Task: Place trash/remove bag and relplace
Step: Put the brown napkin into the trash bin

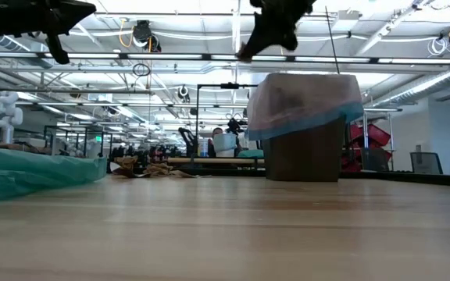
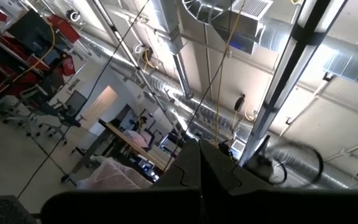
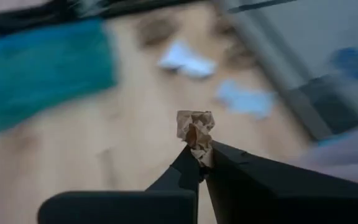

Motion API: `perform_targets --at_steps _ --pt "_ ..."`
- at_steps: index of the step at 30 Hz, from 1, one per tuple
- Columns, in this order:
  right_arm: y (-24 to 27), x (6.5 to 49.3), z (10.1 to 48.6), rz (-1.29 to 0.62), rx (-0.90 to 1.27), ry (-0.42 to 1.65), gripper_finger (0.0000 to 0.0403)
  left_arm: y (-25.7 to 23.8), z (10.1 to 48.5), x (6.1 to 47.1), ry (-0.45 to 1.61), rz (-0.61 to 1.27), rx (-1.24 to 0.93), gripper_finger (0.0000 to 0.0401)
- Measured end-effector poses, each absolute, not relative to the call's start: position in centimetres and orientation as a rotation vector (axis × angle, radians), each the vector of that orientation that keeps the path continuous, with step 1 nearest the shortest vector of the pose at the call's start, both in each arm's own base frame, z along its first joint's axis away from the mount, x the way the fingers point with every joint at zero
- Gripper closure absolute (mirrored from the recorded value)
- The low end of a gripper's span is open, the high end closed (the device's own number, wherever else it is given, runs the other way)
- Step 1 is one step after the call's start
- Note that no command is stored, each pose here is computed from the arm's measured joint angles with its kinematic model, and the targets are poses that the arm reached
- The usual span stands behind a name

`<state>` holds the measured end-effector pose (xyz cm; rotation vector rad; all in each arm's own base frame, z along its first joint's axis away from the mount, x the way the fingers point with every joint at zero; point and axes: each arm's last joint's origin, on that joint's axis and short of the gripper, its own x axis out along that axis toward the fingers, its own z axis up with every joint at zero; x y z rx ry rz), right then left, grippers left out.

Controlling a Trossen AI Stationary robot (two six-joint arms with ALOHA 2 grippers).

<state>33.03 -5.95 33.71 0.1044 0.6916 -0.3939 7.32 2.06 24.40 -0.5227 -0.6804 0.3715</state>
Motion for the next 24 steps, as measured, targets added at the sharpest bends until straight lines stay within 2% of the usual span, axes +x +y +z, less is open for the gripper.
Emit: perform_targets --at_steps 4,9,12,15,19,24 --pt "-9.8 31.4 36.8 -0.585 0.097 0.695 0.0402 2.0 25.5 7.0 -0.708 0.359 -0.540 0.0401" --pt "-14.4 28.3 36.6 -0.743 0.196 0.819 0.0403 2.0 27.3 7.1 -0.691 0.354 -0.545 0.0401" --pt "-16.5 26.8 35.9 -0.824 0.257 0.898 0.0402 2.1 28.4 7.9 -0.601 0.367 -0.519 0.0401" --pt "-18.0 25.7 35.7 -0.891 0.338 0.889 0.0393 2.1 29.7 9.2 -0.453 0.378 -0.459 0.0401" --pt "-19.2 24.8 35.7 -0.835 0.493 0.846 0.0353 2.4 31.1 11.4 -0.210 0.434 -0.360 0.0401" --pt "-19.6 24.6 35.7 -0.808 0.586 0.818 0.0268 3.1 32.4 13.9 0.084 0.508 -0.236 0.0401"
